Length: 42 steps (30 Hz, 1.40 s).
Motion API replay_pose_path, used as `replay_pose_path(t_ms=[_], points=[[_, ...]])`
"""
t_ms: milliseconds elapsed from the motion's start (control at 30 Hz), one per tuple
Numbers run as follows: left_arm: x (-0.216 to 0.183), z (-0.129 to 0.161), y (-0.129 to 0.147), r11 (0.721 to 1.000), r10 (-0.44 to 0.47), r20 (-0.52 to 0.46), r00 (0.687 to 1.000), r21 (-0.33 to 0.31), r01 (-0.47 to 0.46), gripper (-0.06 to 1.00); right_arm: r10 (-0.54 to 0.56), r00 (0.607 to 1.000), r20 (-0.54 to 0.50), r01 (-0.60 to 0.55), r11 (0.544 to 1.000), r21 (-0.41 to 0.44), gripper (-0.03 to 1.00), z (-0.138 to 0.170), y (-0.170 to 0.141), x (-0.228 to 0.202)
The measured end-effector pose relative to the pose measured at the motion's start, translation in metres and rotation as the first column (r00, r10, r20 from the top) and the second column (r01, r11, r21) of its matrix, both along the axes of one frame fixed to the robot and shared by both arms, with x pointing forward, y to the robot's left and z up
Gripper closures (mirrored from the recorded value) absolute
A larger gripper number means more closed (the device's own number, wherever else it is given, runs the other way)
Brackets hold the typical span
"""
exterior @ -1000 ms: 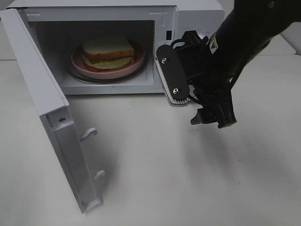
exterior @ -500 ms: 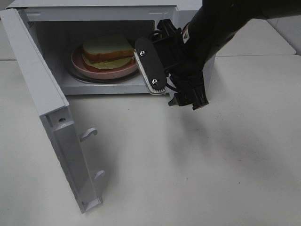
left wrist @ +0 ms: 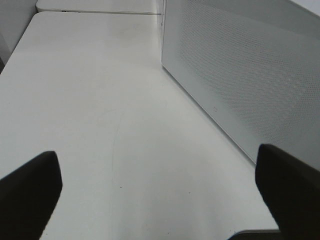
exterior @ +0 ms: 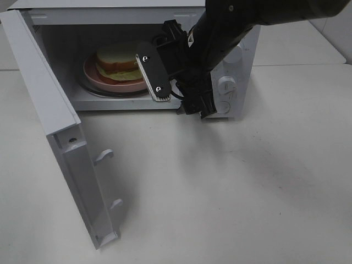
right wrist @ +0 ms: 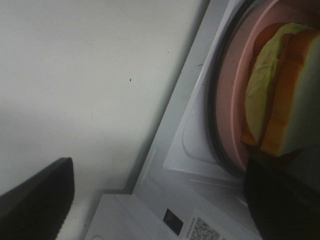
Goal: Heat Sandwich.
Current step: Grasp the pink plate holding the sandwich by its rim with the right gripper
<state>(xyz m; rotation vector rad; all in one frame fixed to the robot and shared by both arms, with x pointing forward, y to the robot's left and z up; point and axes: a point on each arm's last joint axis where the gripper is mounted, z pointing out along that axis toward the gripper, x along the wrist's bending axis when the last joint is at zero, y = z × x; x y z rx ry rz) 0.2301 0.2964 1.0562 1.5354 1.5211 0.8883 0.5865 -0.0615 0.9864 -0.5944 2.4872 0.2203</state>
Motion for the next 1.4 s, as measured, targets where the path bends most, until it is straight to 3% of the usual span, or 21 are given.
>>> replay_pose_path(t_ms=[700, 1400], points=[[0.0, 0.0, 0.0, 1.0, 0.0, 0.0, 1.0, 0.0, 0.0, -0.03, -0.007, 1.0, 0.013, 0.006, 0.998, 0.062, 0.11, -0.021, 0.036, 0.038], [0.0, 0.0, 0.0, 1.0, 0.0, 0.0, 1.0, 0.0, 0.0, -0.03, -0.013, 1.0, 0.002, 0.012, 0.998, 0.059, 0.13, -0.046, 0.059, 0.07]])
